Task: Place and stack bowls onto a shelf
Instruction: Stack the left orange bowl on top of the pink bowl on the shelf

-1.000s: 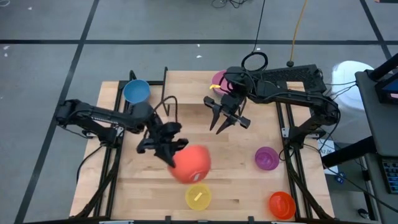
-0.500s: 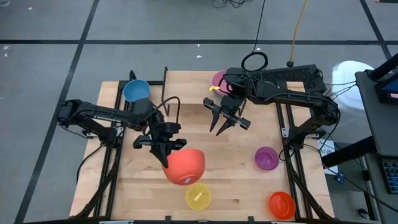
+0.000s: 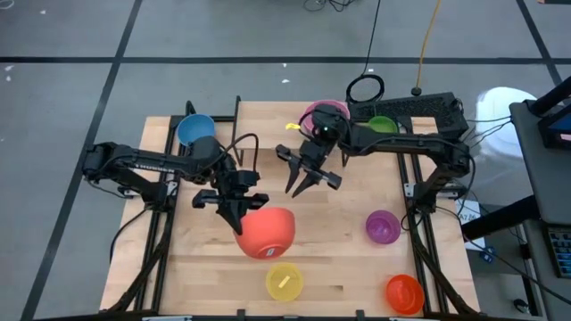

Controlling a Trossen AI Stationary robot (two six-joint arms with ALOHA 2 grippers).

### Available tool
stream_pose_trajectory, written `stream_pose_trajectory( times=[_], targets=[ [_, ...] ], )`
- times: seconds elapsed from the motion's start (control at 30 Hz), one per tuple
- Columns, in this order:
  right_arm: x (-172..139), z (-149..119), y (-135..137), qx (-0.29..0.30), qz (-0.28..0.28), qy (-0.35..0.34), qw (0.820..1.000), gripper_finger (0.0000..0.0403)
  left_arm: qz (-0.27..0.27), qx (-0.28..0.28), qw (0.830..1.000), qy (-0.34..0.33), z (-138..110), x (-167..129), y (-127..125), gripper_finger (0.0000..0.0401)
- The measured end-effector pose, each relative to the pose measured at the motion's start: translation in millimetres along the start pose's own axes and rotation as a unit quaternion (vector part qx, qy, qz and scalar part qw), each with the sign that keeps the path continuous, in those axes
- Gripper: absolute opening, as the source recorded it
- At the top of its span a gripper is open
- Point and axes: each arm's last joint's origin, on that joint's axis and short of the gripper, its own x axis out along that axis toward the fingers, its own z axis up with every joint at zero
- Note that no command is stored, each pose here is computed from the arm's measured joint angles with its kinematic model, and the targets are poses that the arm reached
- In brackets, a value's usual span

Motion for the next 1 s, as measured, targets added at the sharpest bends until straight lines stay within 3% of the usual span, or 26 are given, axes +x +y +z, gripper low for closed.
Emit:
stream_pose_trajectory(
  times=[0.4, 1.0],
  targets=[
    [6, 3, -1, 0.0, 0.006, -0.012, 1.0, 0.0069, 0.004, 0.004, 1.0, -0.003, 1, -4, 1, 0.0006],
    [15, 2, 2, 0.002, 0.007, -0.011, 1.0, 0.01, 0.013, -0.005, 1.0, 0.001, 5, -19, 3, 0.0005]
  ],
)
